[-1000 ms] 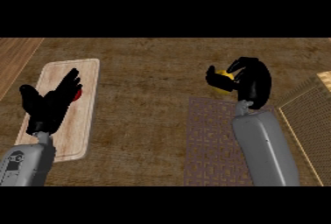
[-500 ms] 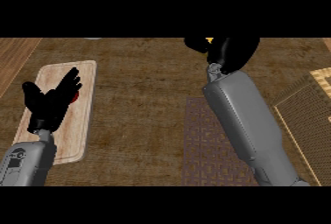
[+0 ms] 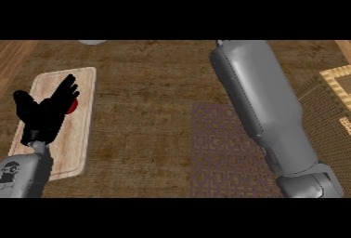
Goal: Pick the lemon from the placemat and place it in the basket
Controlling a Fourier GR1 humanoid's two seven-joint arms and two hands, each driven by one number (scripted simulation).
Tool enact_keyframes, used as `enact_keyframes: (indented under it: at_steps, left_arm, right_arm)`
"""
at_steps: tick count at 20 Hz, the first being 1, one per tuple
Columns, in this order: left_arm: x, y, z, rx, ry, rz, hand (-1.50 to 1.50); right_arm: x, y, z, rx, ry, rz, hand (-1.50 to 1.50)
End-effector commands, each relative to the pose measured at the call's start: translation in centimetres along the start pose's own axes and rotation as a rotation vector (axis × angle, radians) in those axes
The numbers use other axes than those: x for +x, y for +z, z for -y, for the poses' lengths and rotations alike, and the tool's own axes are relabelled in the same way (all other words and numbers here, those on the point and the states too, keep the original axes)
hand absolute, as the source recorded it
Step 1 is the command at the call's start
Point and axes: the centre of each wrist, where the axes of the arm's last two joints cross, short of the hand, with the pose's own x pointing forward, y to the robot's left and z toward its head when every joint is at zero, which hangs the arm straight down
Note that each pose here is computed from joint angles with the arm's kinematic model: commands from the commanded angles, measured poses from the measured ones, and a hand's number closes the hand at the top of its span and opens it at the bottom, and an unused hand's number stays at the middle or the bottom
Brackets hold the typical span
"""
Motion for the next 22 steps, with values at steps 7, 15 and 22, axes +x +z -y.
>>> enact_keyframes:
  at_steps: [7, 15, 22]
  left_arm:
    - [-0.4, 0.9, -0.3, 0.030, 0.001, -0.015, 0.00]
    - [-1.0, 1.1, -0.7, 0.038, 0.009, -0.020, 0.00]
    - [1.1, 0.6, -1.6, 0.063, 0.011, -0.002, 0.00]
  right_arm:
    - [0.0, -7.1, 1.9, -0.152, 0.114, -0.269, 1.50]
    - [-4.2, -12.1, 2.9, -0.225, 0.209, -0.348, 1.50]
    - [-9.5, -11.4, 2.4, -0.201, 0.261, -0.338, 1.50]
